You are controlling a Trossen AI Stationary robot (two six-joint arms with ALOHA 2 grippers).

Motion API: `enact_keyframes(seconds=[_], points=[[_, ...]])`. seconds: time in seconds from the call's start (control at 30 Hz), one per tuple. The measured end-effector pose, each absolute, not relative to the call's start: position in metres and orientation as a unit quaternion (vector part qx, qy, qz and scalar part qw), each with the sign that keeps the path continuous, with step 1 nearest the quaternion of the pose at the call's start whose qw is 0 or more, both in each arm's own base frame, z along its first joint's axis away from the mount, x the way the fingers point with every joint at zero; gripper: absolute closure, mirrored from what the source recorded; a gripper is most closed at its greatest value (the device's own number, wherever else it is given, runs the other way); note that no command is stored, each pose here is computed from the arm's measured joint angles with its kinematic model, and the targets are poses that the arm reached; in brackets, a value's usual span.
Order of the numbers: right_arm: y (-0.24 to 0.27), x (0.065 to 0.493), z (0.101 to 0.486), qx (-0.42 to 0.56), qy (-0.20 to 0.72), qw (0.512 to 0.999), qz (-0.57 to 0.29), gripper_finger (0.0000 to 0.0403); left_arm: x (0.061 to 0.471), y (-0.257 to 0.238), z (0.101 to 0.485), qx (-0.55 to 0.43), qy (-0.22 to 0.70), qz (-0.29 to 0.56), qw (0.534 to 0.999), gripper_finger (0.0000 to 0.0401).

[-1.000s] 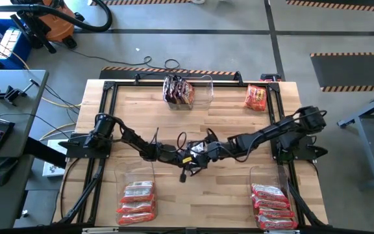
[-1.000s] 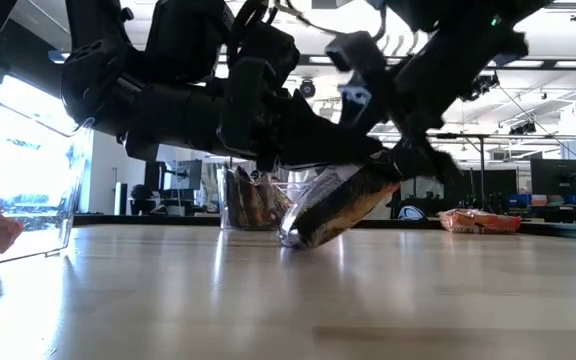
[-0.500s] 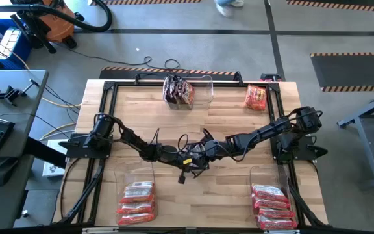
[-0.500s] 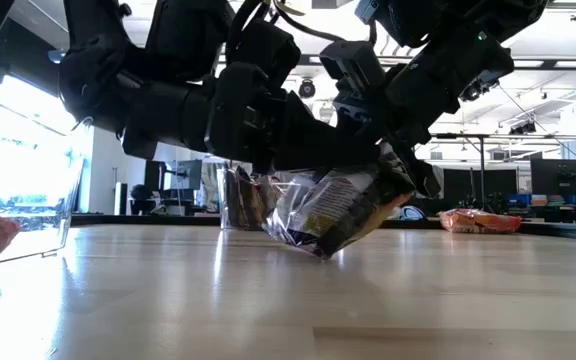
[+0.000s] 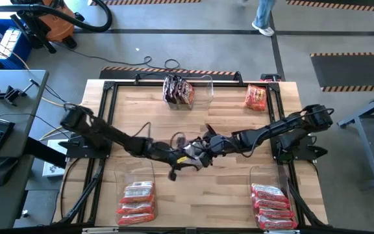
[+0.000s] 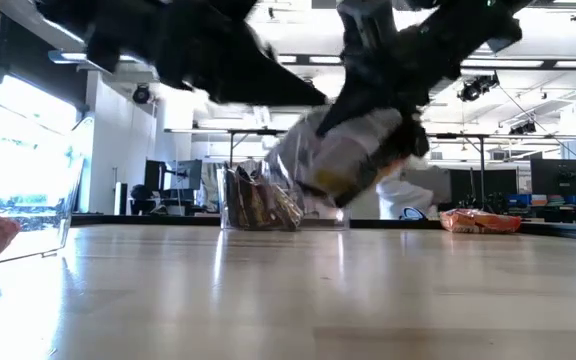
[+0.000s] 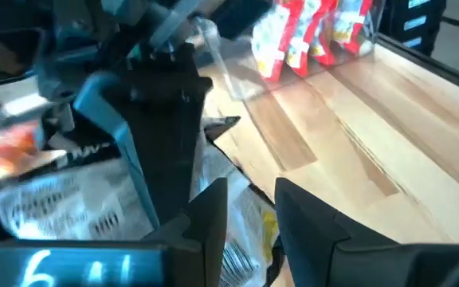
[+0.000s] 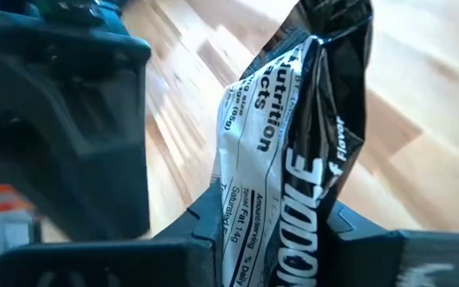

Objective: Sort Maruchan noodles
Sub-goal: Put the black noodle pack into the top transparent bin

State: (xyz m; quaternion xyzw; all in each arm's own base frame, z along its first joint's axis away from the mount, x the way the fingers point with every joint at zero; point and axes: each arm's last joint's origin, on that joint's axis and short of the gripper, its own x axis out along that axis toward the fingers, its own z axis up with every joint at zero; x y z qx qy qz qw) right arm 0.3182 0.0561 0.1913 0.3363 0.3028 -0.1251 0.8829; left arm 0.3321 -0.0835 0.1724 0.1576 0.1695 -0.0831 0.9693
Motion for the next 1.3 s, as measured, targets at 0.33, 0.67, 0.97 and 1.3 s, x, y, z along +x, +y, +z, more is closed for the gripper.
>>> enact_keyframes(seconds=[0.33, 0.67, 0.97, 1.3], points=[[0.016, 0.297, 0.247, 0.359, 0.204, 0.896, -0.164, 0.0325, 0.254, -0.053, 0.184, 0.153, 0.066, -0.011, 0.986, 0.0323], [-0.061, 0.293, 0.304, 0.373, 0.173, 0.873, -0.263, 0.0325, 0.224, -0.034, 0.195, 0.124, 0.029, 0.027, 0.991, 0.0332], [-0.124, 0.316, 0.341, 0.368, 0.245, 0.828, -0.346, 0.0325, 0.226, -0.033, 0.190, 0.127, 0.046, 0.029, 0.990, 0.0332], [-0.200, 0.359, 0.319, 0.384, 0.345, 0.737, -0.435, 0.0325, 0.225, -0.033, 0.184, 0.134, 0.078, 0.026, 0.988, 0.0332]])
